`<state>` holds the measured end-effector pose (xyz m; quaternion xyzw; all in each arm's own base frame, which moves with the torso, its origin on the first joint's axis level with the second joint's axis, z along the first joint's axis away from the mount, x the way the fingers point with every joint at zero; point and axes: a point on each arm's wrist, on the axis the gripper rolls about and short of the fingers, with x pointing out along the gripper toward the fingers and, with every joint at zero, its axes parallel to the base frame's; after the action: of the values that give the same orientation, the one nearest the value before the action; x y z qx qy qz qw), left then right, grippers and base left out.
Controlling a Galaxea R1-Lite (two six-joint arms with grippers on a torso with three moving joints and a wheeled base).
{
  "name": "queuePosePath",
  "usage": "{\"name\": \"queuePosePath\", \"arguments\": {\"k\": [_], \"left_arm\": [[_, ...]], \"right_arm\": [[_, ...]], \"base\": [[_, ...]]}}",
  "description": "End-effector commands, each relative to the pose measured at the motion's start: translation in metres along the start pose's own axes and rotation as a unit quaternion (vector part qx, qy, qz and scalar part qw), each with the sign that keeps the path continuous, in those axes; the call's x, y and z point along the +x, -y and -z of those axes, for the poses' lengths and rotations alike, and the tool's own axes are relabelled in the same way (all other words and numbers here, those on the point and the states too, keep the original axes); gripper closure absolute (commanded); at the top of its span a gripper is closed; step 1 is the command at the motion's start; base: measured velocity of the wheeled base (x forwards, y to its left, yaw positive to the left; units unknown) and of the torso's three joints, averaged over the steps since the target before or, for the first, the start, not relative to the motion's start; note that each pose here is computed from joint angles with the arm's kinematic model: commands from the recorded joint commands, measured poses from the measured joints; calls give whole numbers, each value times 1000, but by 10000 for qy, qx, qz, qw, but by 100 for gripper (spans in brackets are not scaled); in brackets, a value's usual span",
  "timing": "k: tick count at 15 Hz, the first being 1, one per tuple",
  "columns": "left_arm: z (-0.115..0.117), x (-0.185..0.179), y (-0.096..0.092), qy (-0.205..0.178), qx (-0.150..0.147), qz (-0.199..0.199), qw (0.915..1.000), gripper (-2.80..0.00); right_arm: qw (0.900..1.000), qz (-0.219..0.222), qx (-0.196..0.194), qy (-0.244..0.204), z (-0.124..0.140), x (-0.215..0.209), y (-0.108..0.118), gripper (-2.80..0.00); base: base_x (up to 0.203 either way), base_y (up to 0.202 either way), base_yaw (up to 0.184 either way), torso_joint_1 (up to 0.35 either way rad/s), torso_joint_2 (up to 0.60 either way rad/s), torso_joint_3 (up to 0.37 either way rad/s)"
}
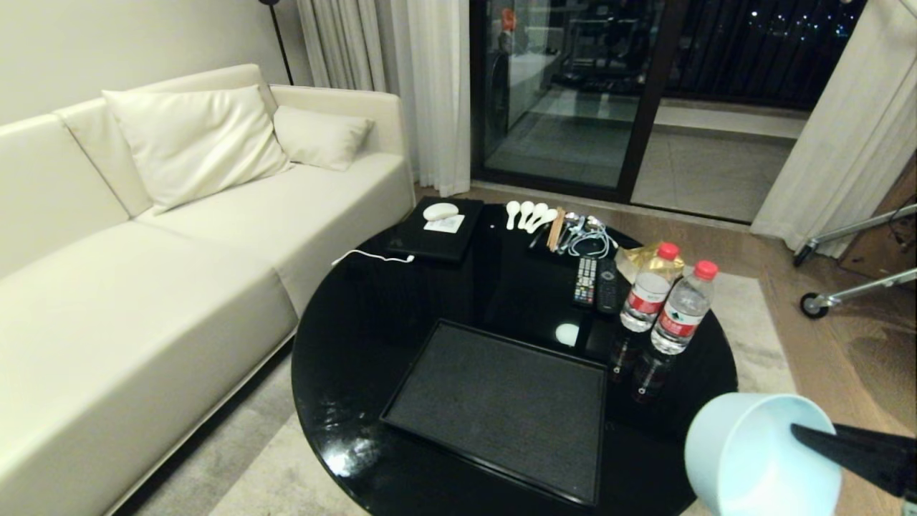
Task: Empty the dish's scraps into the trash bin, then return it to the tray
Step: Put the bowl back to the table
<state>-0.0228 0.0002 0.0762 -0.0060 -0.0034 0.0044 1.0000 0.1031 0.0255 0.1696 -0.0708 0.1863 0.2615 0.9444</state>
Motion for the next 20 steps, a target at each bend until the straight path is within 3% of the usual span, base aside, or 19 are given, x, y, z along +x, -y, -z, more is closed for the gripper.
{"name": "queuePosePath", "arguments": {"k": [1,4,7,12,16,20], "left_arm": [[0,0,0,4,-2,-1,10000,0],[0,0,0,4,-2,-1,10000,0],[0,0,0,4,-2,-1,10000,0],[0,0,0,4,-2,-1,10000,0],[0,0,0,4,-2,-1,10000,0],[0,0,0,4,-2,-1,10000,0]], "right_arm": [[9956,-231,189,-890,-7,57,14,0],[9932,-63,230,-1141,-38,115,8,0],[9850,491,580,-1546,-51,164,-13,0],[9446,951,1307,-2858,-38,208,-50,0],[9200,1202,1834,-3247,-39,253,-78,0],[9115,1261,2229,-3219,-38,298,-100,0]], "base": [[0,0,0,0,0,0],[0,0,0,0,0,0],[0,0,0,0,0,0],[0,0,0,0,0,0],[0,0,0,0,0,0],[0,0,0,0,0,0]]}}
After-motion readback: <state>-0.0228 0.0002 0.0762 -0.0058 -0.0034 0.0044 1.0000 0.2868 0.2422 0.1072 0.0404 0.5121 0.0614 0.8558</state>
